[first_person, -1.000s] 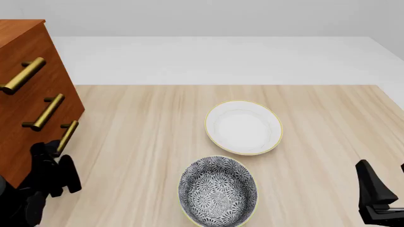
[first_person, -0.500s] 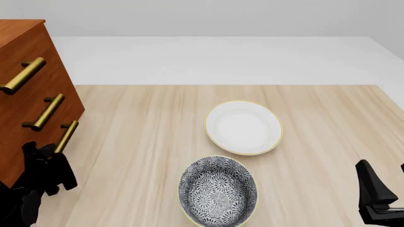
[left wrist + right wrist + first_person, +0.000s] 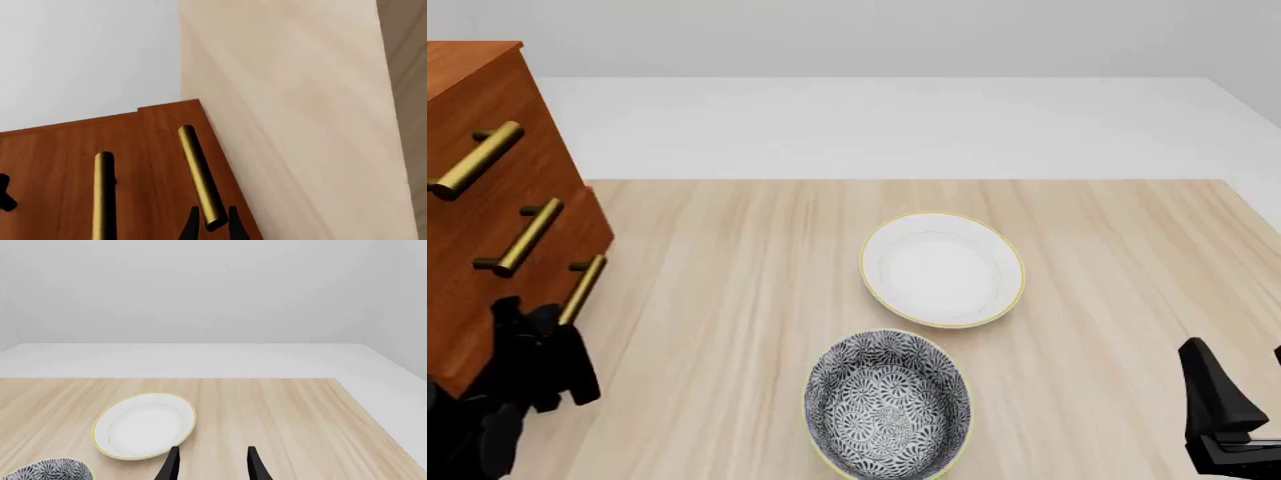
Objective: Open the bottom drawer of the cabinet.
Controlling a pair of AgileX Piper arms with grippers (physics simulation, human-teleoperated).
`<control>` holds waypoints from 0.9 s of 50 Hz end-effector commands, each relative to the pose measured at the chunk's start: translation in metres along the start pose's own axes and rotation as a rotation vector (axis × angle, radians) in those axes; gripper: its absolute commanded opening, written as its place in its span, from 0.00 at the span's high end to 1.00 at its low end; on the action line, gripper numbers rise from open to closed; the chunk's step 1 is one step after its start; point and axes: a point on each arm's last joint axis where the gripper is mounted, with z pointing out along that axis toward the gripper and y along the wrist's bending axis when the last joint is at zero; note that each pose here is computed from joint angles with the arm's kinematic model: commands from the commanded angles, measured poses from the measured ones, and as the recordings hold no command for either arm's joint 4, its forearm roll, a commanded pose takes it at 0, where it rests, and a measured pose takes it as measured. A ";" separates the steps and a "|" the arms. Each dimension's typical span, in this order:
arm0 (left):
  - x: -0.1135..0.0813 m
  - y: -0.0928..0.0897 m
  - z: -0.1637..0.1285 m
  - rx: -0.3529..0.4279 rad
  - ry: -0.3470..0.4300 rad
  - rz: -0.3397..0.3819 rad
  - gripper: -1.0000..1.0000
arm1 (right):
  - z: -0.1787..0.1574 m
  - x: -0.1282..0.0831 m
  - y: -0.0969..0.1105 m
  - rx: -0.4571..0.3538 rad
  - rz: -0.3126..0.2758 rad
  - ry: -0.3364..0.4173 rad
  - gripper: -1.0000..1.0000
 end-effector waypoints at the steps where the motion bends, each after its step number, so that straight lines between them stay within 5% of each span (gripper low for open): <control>1: -0.017 -0.004 0.003 0.015 -0.071 0.041 1.00 | 0.000 0.000 0.000 0.000 0.000 0.000 0.00; 45: -0.059 -0.003 -0.015 0.015 -0.250 0.019 1.00 | 0.000 0.000 0.000 0.000 0.000 0.000 0.00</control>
